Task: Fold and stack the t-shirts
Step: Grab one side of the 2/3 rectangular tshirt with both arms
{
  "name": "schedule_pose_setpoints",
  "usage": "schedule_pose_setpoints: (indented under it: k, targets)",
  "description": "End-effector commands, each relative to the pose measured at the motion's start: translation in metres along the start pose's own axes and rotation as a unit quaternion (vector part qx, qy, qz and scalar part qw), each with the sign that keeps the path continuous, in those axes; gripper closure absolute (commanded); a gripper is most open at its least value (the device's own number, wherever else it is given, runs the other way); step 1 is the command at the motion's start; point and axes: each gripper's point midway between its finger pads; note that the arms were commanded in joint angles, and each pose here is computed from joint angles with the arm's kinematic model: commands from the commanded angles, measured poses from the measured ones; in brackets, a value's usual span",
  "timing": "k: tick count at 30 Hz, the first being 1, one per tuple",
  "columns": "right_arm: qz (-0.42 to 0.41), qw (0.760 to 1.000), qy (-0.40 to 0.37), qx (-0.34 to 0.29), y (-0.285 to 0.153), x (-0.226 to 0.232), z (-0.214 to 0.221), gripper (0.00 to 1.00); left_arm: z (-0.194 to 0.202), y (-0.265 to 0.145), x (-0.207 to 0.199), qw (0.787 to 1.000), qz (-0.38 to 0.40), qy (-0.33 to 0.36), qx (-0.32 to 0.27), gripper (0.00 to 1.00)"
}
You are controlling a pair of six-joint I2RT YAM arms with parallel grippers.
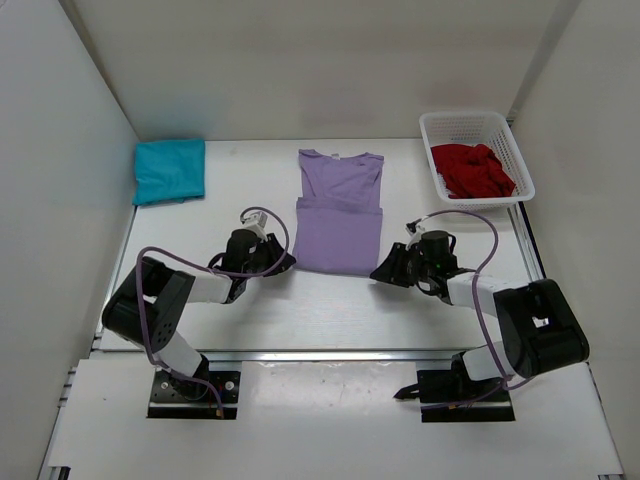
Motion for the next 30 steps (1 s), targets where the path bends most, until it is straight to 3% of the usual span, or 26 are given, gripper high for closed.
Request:
schedule_pose_setpoints:
  k: [1, 5, 11, 17, 21, 26, 30]
  targets:
    - [-0.033, 0.999, -0.032, -0.028, 0.003, 0.017, -0.024, 0.73, -0.020, 0.007, -0.010, 0.999, 0.018, 0.011, -0.028, 0.62]
    - [-0.029, 0.999, -0.021, -0.026, 0.007, 0.010, -0.028, 0.72, -0.017, 0.010, -0.014, 0.999, 0.023, 0.020, -0.026, 0.63]
    - [-0.016, 0.999, -0.016, -0.029, 0.009, 0.002, -0.033, 0.68, -0.016, 0.018, -0.016, 0.999, 0.024, 0.014, -0.017, 0.71]
    - [-0.017, 1.000, -0.008, -0.025, 0.018, -0.001, -0.038, 0.64, -0.018, 0.018, -0.023, 0.999, 0.032, 0.007, -0.023, 0.88]
    - [-0.032, 0.999, -0.001, -0.013, 0.023, 0.002, -0.034, 0.72, -0.017, 0.017, -0.024, 0.999, 0.032, -0.008, -0.017, 1.00]
    - [-0.028, 0.999, -0.003, -0.016, 0.023, 0.004, -0.036, 1.00, -0.023, 0.008, -0.022, 0.999, 0.034, -0.017, -0.024, 1.00]
    - [-0.013, 0.999, -0.009, -0.033, 0.015, 0.002, -0.041, 1.00, -0.018, -0.005, -0.004, 0.998, 0.028, -0.058, -0.023, 1.00]
Point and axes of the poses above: each gripper's point midway between its finger pads, its own y axis out along the fingers, its own x axis along the line the jaws close on, z = x × y, and after that the axes turned 5 degrees about y, right-handed
